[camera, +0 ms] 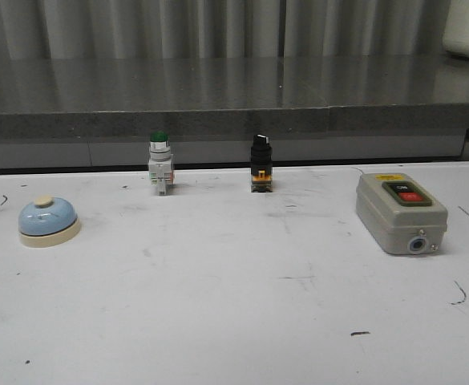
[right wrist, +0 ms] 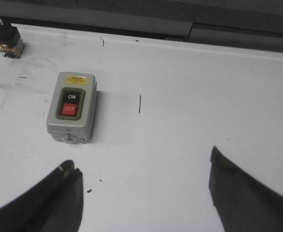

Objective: Place and press bell with both arms

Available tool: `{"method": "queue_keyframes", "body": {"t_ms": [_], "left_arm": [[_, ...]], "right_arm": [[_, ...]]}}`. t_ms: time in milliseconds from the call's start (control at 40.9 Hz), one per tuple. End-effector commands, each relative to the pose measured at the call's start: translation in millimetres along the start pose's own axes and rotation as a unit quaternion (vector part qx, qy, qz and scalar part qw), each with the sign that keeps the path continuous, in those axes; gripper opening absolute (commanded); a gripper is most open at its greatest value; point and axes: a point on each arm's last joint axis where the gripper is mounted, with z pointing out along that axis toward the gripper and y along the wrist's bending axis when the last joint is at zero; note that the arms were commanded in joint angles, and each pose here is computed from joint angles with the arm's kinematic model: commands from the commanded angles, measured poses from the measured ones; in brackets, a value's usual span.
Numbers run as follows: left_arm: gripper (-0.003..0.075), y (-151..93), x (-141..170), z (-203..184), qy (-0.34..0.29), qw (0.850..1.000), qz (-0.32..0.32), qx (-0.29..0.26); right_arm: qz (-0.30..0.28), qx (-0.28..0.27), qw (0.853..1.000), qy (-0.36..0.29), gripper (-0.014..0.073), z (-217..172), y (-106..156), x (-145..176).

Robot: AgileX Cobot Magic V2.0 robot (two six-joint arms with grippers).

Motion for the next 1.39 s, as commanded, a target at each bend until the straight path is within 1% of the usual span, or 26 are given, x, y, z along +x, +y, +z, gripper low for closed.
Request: {"method": "queue_keyframes", "body": {"t_ms": [0, 147, 367, 587, 783, 905, 954, 1101, 1125, 1247, 1370], "left_arm": [[0.0481, -8, -15, -4, -0.043, 0.999, 0.019, 0.027], [0.0481, -14, -15, 3, -0.028, 0.998, 0.030, 0.045], [0.0486, -23, -28, 35, 0.035, 0.996, 0.056, 0.055], [0.0485, -44, -37, 89, 0.108, 0.988, 0.084, 0.075], [0.0485, -55, -41, 143, 0.165, 0.979, 0.094, 0.070], [0.0486, -60, -37, 178, 0.199, 0.972, 0.104, 0.063], [0.0498, -61, -37, 190, 0.207, 0.970, 0.110, 0.060], [0.0609, -65, -30, 224, 0.237, 0.963, 0.118, 0.055], [0.0617, -65, -29, 228, 0.240, 0.962, 0.118, 0.055], [0.0621, -65, -25, 251, 0.258, 0.958, 0.116, 0.050], [0.0621, -59, -21, 271, 0.270, 0.956, 0.105, 0.040]], "right_arm": [[-0.010, 0.005, 0.999, -0.046, 0.0561, -5, -1, -15], [-0.010, 0.005, 0.999, -0.046, 0.0561, -5, -1, -15], [-0.010, 0.005, 0.999, -0.046, 0.0561, -5, -1, -15], [-0.010, 0.005, 0.999, -0.045, 0.0561, -5, -1, -15], [-0.010, 0.005, 0.999, -0.045, 0.0561, -5, -1, -15], [-0.010, 0.005, 0.999, -0.045, 0.0561, -5, -1, -15], [-0.010, 0.005, 0.999, -0.045, 0.0561, -5, -1, -15], [-0.010, 0.005, 0.999, -0.045, 0.0561, -5, -1, -15], [-0.010, 0.005, 0.999, -0.045, 0.0561, -5, -1, -15], [-0.010, 0.005, 0.999, -0.045, 0.0561, -5, -1, -15], [-0.010, 0.005, 0.999, -0.045, 0.0561, -5, -1, -15]]}}
